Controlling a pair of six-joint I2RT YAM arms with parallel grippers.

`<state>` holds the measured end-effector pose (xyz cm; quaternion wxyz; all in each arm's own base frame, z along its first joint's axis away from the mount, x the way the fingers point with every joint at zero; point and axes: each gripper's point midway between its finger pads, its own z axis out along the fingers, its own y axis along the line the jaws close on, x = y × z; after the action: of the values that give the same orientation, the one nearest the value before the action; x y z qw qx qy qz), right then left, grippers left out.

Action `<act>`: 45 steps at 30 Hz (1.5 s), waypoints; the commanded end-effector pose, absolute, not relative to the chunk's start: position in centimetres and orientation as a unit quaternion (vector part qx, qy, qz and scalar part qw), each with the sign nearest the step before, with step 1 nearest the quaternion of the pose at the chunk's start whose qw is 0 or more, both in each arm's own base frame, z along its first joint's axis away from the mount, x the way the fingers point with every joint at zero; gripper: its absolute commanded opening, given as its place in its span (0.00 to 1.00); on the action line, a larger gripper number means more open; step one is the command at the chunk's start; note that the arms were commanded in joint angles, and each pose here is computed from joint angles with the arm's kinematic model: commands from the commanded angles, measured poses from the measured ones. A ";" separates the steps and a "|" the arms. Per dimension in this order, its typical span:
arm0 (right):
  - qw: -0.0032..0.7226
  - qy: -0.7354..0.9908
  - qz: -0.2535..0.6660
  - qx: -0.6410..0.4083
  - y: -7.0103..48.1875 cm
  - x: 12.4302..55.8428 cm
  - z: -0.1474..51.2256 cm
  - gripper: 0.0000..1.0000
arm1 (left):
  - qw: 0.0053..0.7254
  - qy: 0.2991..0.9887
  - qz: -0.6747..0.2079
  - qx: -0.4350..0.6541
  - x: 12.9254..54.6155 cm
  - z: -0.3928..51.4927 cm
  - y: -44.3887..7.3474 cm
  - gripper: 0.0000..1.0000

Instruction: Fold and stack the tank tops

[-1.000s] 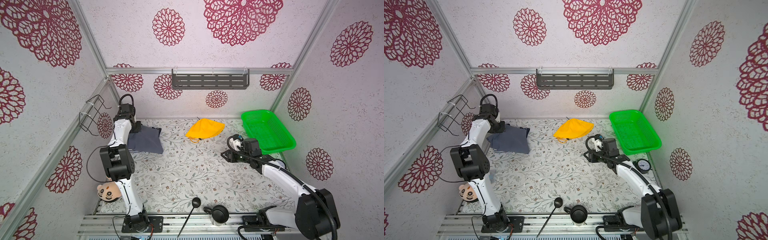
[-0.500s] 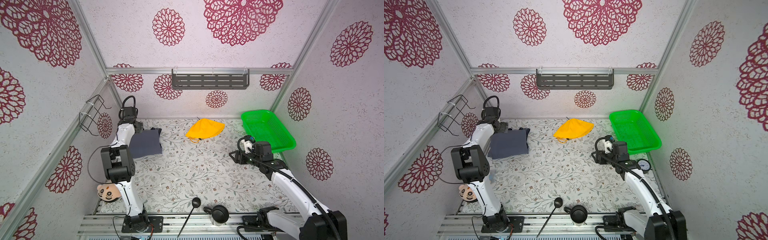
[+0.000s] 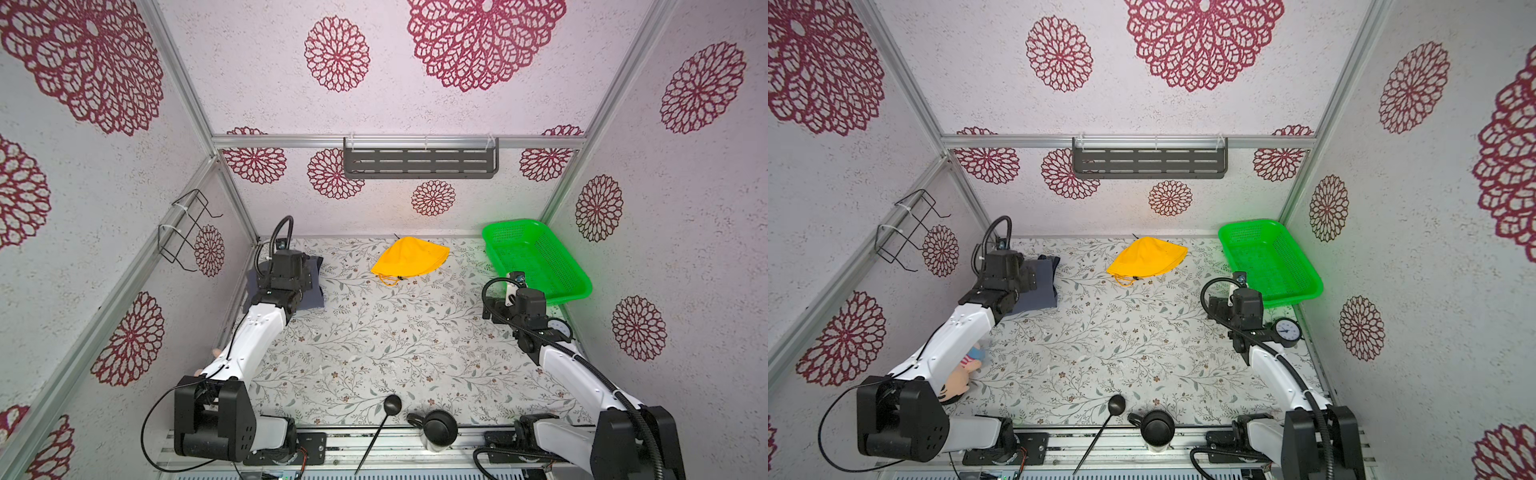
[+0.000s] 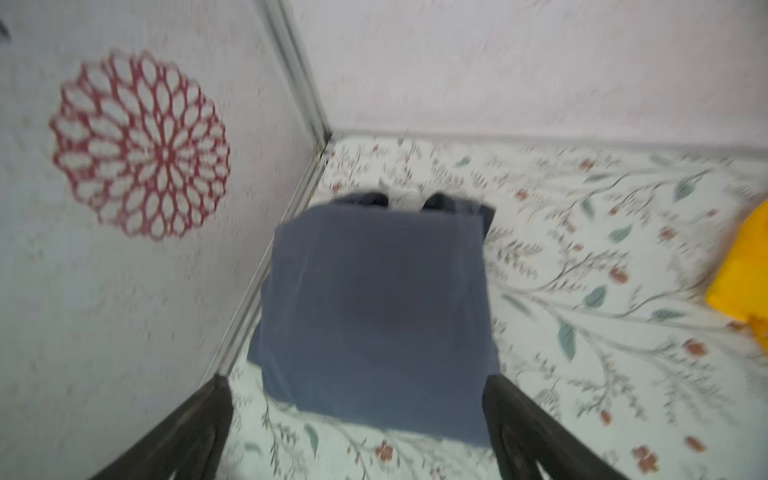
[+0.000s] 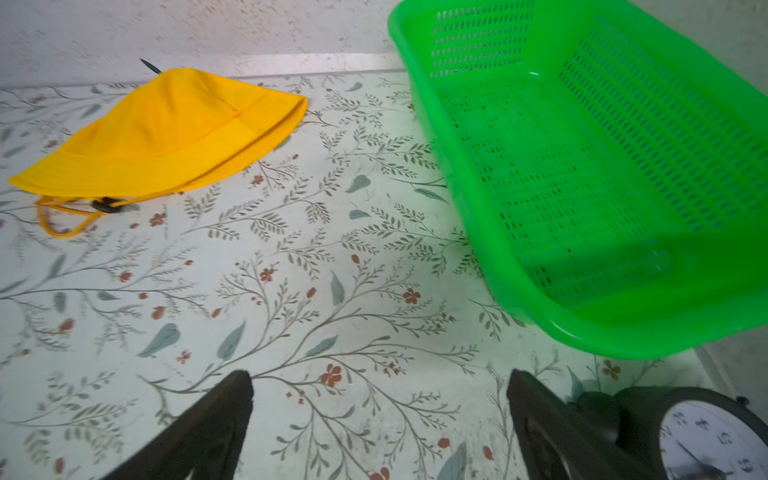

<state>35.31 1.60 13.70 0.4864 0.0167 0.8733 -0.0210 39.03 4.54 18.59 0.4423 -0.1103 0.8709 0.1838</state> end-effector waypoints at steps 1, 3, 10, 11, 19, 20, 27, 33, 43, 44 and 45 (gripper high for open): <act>0.542 0.836 -0.080 0.023 -0.4 36.2 15.0 0.99 | 0.502 0.837 0.161 -0.146 38.6 18.7 4.7 0.97; 0.543 0.836 -0.081 0.020 -0.3 36.3 14.1 0.99 | 0.523 0.826 0.157 -0.140 38.6 17.8 4.6 0.97; 0.585 0.808 -0.068 0.017 0.1 36.7 13.1 0.99 | 0.538 0.819 0.156 -0.121 40.2 15.0 4.7 0.97; 0.587 0.806 -0.069 0.019 0.1 36.7 13.0 0.99 | 0.539 0.818 0.159 -0.121 40.5 14.6 4.8 0.97; 0.624 0.777 -0.074 0.021 -0.1 37.3 13.2 0.99 | 0.516 0.834 0.163 -0.105 41.6 12.4 5.3 0.98; 0.631 0.772 -0.081 0.020 -0.3 37.3 13.3 0.99 | 0.527 0.827 0.164 -0.111 41.4 12.7 5.8 0.97; 0.649 0.755 -0.075 0.055 -2.1 37.2 11.8 0.99 | 0.565 0.801 0.091 -0.174 40.8 12.7 10.0 0.97; 0.628 0.773 -0.067 0.057 -2.2 37.8 11.2 0.99 | 0.579 0.792 0.101 -0.164 40.5 12.2 9.5 0.97; 0.631 0.771 -0.067 0.061 -2.5 37.8 11.2 0.99 | 0.601 0.774 0.117 -0.159 39.8 12.1 9.1 0.97; 0.631 0.771 -0.067 0.061 -2.5 37.8 11.3 0.99 | 0.602 0.773 0.117 -0.159 39.9 12.1 9.1 0.97; 0.630 0.771 -0.067 0.061 -2.5 37.8 11.3 0.99 | 0.604 0.772 0.118 -0.159 39.9 12.1 9.1 0.97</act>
<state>37.06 -2.51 9.20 0.6012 0.0531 0.7936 -0.0772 39.53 9.18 11.11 0.5849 -0.1626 0.7865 0.1136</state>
